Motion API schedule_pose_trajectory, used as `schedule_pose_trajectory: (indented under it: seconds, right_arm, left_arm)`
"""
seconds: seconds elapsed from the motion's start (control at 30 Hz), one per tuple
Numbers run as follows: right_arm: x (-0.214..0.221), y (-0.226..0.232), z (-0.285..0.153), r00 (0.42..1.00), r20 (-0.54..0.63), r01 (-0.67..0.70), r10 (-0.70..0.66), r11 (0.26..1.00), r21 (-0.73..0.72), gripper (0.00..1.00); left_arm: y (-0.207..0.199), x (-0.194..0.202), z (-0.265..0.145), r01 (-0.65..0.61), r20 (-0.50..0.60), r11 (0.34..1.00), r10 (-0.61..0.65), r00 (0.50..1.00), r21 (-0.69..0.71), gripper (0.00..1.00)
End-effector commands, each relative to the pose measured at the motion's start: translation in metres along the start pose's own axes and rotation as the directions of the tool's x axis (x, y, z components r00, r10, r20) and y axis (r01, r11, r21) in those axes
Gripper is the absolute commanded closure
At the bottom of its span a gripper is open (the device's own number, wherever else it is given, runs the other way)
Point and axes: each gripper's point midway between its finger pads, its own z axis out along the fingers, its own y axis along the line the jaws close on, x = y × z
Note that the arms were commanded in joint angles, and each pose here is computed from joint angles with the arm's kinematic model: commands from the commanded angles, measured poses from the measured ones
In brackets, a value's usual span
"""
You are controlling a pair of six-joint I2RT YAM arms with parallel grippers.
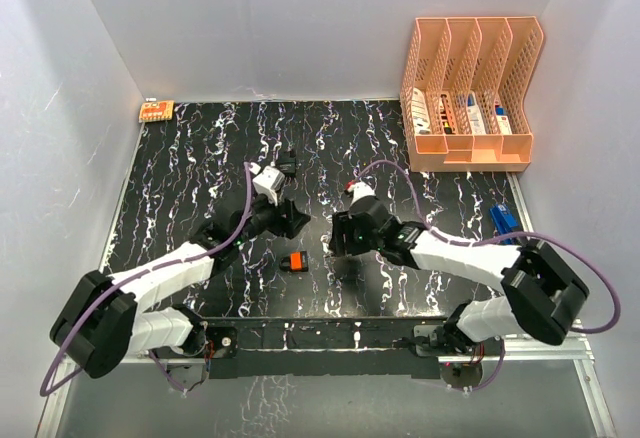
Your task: Unlock with the key
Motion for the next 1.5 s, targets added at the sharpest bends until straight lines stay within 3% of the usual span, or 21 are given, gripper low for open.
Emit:
schedule_pose_trajectory:
  seconds: [0.0, 0.27, 0.8, 0.87, 1.03, 1.1, 1.33, 1.47]
  right_arm:
    - [-0.006, -0.003, 0.004, 0.999, 0.009, -0.033, 0.032, 0.987, 0.155, 0.47]
    - [0.002, -0.009, 0.009, 0.987, -0.012, -0.153, 0.160, 0.957, 0.246, 0.47]
    - [0.000, 0.002, 0.042, 0.984, -0.045, -0.160, 0.174, 0.962, 0.221, 0.49]
    - [-0.003, 0.003, 0.045, 0.984, -0.045, -0.160, 0.174, 0.962, 0.219, 0.55]
    - [-0.016, -0.003, 0.049, 0.986, -0.022, -0.158, 0.167, 0.961, 0.227, 0.89]
    - [-0.021, -0.006, 0.049, 0.986, -0.011, -0.162, 0.168, 0.964, 0.213, 0.96]
    - [-0.079, 0.006, 0.015, 0.959, 0.245, -0.125, 0.141, 0.989, -0.081, 1.00]
    - [-0.097, 0.007, -0.010, 0.930, 0.359, -0.036, 0.082, 0.990, -0.133, 1.00]
  left_arm:
    - [0.003, -0.006, -0.011, 0.012, 0.039, 0.999, -0.011, 0.999, -0.034, 0.38]
    - [0.001, -0.006, -0.021, 0.004, 0.055, 1.000, -0.002, 0.998, -0.027, 0.38]
    - [0.001, 0.000, -0.025, -0.012, 0.050, 1.000, 0.013, 0.999, -0.022, 0.37]
    - [0.001, 0.001, -0.025, -0.014, 0.047, 1.000, 0.015, 0.999, -0.020, 0.37]
    - [0.000, 0.001, -0.025, -0.015, 0.043, 1.000, 0.016, 0.999, -0.014, 0.37]
    - [0.000, 0.002, -0.025, -0.014, 0.037, 1.000, 0.015, 0.999, -0.016, 0.37]
    - [-0.006, 0.000, -0.024, -0.023, 0.055, 0.999, 0.021, 0.998, 0.023, 0.38]
    - [-0.014, 0.001, -0.021, -0.021, 0.074, 0.997, 0.015, 0.997, 0.076, 0.38]
